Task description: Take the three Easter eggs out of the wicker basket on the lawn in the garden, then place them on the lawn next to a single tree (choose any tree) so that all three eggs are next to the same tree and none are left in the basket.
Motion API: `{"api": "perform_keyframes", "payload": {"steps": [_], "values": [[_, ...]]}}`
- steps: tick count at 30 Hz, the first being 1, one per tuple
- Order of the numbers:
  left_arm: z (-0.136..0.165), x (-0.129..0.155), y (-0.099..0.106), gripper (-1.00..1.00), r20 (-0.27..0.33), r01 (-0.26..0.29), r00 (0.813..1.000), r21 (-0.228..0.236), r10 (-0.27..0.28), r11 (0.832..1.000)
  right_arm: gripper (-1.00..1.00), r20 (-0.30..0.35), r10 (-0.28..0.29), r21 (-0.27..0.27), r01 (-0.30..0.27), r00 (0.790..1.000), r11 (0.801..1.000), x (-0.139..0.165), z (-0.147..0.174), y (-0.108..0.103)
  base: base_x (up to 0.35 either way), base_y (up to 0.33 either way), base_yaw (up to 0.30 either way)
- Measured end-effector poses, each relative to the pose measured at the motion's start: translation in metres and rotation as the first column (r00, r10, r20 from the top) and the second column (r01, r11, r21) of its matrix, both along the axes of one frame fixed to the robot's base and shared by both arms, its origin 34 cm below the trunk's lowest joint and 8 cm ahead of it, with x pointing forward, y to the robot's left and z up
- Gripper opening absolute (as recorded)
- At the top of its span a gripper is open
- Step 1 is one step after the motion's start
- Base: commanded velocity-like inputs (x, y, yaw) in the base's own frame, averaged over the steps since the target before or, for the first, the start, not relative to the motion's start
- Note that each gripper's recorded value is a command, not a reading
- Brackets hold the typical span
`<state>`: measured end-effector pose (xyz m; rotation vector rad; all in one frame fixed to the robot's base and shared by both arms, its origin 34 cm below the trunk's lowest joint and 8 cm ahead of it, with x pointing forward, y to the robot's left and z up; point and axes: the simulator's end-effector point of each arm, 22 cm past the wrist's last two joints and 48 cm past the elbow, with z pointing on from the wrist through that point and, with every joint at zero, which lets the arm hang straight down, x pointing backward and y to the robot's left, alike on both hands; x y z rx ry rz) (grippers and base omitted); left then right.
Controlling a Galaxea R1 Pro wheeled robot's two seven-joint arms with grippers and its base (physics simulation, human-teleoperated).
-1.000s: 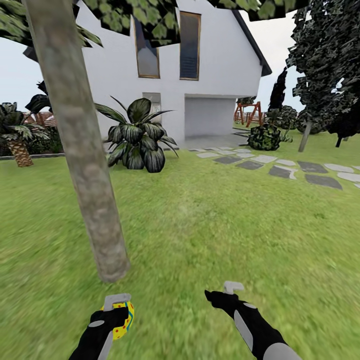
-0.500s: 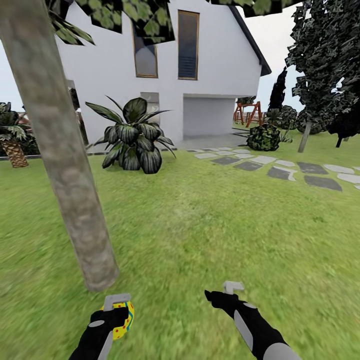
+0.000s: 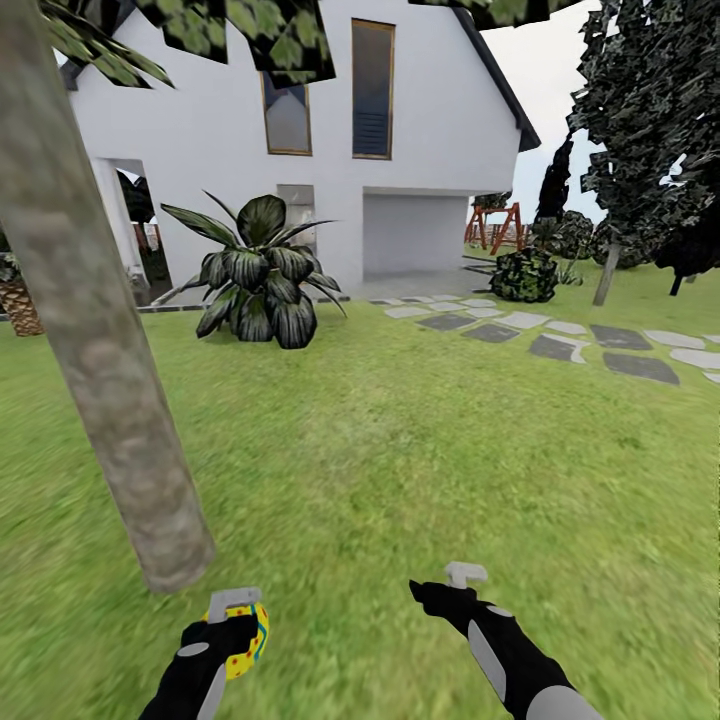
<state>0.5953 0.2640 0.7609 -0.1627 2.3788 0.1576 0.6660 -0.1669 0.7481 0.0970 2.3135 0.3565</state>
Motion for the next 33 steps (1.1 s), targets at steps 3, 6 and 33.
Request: {"api": "perform_keyframes", "payload": {"steps": [3,6,33], "values": [[-0.005,-0.001,-0.001,-1.0,0.007,0.002,1.0,-0.002,-0.002,1.0,1.0,0.0,0.0,0.0,0.0,1.0,1.0,0.0,0.0,0.0,0.002,-0.036,0.0],[-0.002,0.003,-0.009,-1.0,0.033,0.025,0.999,-0.003,-0.025,1.0,1.0,0.001,0.0,0.0,0.0,1.0,1.0,0.0,0.0,0.0,0.0,-0.009,0.0],[-0.03,0.043,-0.038,-1.0,0.079,0.079,0.994,-0.023,-0.077,0.997,1.0,0.18,0.098,0.082,-0.114,0.979,0.99,0.009,0.065,0.021,0.0,0.0,0.0]]}}
